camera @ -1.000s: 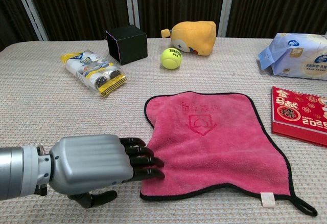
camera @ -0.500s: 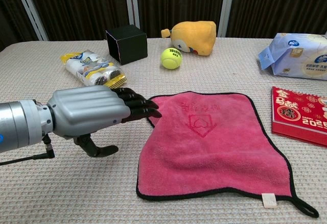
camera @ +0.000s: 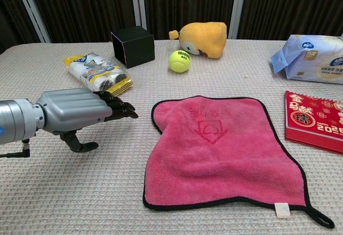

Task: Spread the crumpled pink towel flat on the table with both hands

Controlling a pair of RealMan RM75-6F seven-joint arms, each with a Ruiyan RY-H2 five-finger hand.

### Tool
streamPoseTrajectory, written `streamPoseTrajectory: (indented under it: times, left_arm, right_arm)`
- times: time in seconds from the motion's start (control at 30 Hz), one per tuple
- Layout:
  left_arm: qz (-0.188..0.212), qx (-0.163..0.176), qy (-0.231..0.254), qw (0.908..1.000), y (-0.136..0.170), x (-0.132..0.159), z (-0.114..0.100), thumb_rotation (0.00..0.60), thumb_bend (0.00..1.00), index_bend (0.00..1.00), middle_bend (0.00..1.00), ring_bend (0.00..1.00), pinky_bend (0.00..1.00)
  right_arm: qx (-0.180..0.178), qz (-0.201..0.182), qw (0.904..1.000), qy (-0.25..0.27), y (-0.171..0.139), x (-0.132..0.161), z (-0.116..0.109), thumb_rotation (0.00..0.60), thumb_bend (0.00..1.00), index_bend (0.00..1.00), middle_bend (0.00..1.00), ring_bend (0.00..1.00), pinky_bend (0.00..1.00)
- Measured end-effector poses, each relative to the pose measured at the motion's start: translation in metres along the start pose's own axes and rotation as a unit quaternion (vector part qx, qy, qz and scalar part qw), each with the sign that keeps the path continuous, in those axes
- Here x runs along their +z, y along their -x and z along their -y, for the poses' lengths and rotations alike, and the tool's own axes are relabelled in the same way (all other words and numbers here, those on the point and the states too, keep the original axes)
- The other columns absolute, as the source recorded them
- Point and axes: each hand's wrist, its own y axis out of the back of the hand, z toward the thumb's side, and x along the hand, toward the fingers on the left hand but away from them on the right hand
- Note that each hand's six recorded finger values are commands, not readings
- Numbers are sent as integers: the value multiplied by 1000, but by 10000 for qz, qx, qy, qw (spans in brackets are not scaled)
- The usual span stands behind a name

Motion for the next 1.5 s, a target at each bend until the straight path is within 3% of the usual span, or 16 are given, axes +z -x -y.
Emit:
streamPoseTrajectory:
  times: [0.37, 0.53, 0.87, 1.5]
  left_arm:
    - [-17, 165, -144, 9998, -40, 8, -26, 600, 398, 0, 0, 0, 0]
    - [-41, 112, -237, 9996, -51, 9, -31, 600, 442, 0, 0, 0, 0]
    - [-112, -268, -410, 9987, -66, 10, -29, 600, 600, 0, 0, 0, 0]
    - [-425, -558, -641, 9955, -64, -9, -17, 600, 620, 0, 0, 0, 0]
  right_arm:
    - [4, 61, 10000, 10, 4, -5, -1, 600, 386, 0, 0, 0, 0]
    - [17, 89, 9999, 70, 3, -8, -1, 600, 386, 0, 0, 0, 0]
    - [-9, 74, 9998, 174, 4, -9, -4, 600, 386, 0, 0, 0, 0]
    - [93, 21, 9995, 306, 1, -5, -2, 600, 386, 0, 0, 0, 0]
